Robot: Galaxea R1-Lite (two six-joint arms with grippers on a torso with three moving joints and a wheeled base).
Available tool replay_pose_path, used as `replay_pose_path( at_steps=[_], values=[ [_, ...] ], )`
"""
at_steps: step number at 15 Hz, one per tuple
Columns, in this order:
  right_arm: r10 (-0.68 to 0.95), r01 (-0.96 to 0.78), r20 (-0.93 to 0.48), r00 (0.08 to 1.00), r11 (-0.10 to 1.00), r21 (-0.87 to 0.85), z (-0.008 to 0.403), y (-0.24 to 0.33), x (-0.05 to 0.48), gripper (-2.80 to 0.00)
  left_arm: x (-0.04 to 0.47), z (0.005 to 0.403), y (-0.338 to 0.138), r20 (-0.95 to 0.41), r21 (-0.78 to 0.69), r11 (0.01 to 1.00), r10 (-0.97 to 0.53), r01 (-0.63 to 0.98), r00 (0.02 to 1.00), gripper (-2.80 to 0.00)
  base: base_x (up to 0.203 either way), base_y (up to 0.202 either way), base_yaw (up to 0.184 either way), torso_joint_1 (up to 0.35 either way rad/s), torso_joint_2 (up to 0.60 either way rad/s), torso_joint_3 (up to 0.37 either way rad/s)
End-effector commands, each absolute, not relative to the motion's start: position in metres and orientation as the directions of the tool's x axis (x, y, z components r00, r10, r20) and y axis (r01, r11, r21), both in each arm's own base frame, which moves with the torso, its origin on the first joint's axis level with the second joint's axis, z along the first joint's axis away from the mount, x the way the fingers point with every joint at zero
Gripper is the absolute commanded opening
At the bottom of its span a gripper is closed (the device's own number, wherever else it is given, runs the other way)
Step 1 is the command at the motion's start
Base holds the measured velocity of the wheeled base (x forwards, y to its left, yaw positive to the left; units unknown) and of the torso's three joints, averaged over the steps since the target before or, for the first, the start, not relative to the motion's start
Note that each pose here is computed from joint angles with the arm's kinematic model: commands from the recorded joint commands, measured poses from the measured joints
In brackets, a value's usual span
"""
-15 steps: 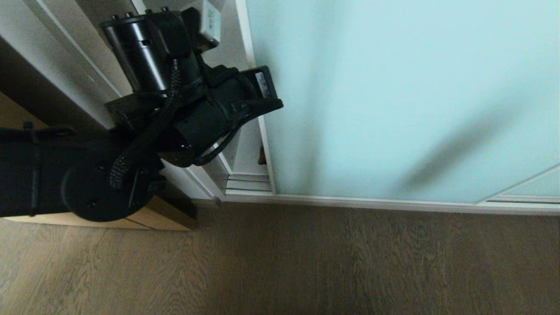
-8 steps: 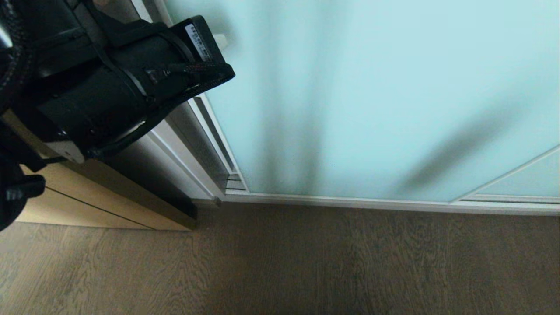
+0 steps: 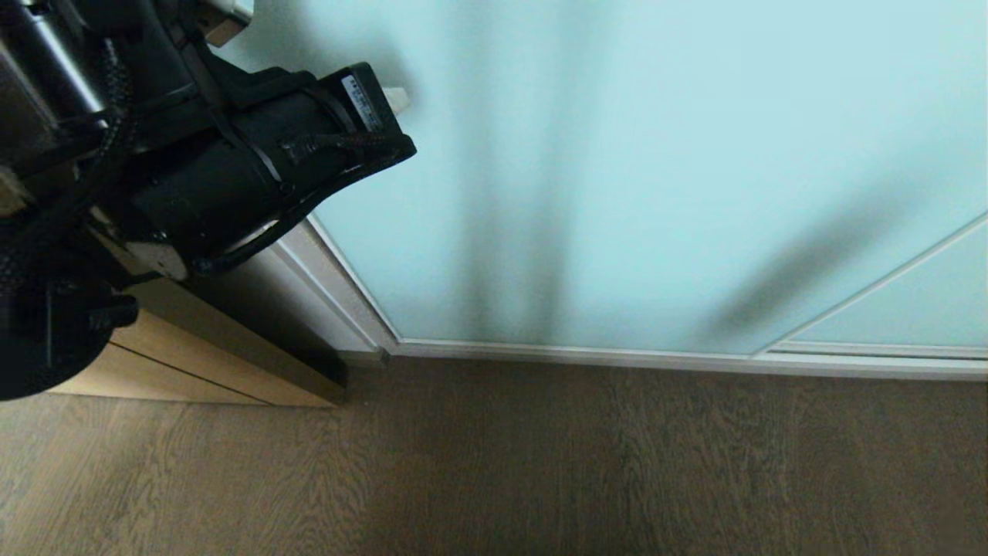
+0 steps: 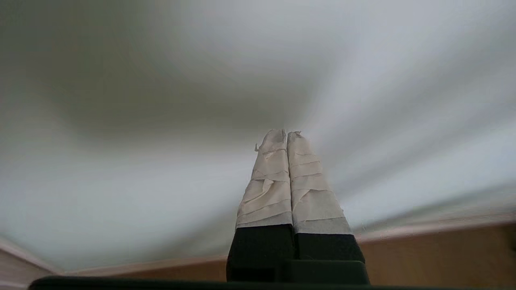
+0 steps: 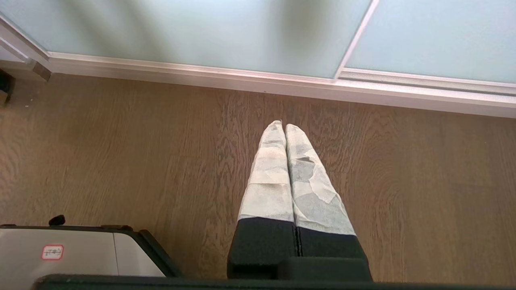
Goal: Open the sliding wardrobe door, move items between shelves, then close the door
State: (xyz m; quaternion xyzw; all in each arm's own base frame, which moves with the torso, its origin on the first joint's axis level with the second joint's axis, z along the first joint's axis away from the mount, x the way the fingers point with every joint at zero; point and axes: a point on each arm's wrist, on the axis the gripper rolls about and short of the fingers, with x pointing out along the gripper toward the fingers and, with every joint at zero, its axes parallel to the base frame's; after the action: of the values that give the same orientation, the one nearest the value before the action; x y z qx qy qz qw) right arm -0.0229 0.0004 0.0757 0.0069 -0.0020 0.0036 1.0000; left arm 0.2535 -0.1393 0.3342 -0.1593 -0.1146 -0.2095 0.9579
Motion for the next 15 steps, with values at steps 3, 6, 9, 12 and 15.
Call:
replay_pose_path(
  at_steps=[3,6,9,12,15],
  values=[
    [0.008,-0.008,0.003,1.0,1.0,0.014,0.076,0.0,-0.023,-2.8,0.292,0.326,-0.12,0.282,-0.249,0.897,-0.294,0.366,0.913,-2.8,0.0,0.0,0.0,0.0,0.0,0.0],
    [0.008,-0.008,0.003,1.0,1.0,0.014,0.076,0.0,-0.023,-2.8,0.292,0.326,-0.118,0.284,-0.248,0.897,-0.294,0.366,0.913,-2.8,0.0,0.0,0.0,0.0,0.0,0.0],
    [0.008,-0.008,0.003,1.0,1.0,0.014,0.076,0.0,-0.023,-2.8,0.282,0.335,-0.114,0.311,-0.247,0.895,-0.29,0.372,0.905,-2.8,0.0,0.0,0.0,0.0,0.0,0.0],
    [0.008,-0.008,0.003,1.0,1.0,0.014,0.076,0.0,-0.023,-2.8,0.256,0.354,-0.109,0.364,-0.246,0.882,-0.3,0.402,0.882,-2.8,0.0,0.0,0.0,0.0,0.0,0.0],
    [0.007,-0.007,0.003,1.0,1.0,0.014,0.076,0.0,-0.023,-2.8,0.214,0.369,-0.105,0.385,-0.242,0.858,-0.343,0.452,0.857,-2.8,0.0,0.0,0.0,0.0,0.0,0.0]
  ],
)
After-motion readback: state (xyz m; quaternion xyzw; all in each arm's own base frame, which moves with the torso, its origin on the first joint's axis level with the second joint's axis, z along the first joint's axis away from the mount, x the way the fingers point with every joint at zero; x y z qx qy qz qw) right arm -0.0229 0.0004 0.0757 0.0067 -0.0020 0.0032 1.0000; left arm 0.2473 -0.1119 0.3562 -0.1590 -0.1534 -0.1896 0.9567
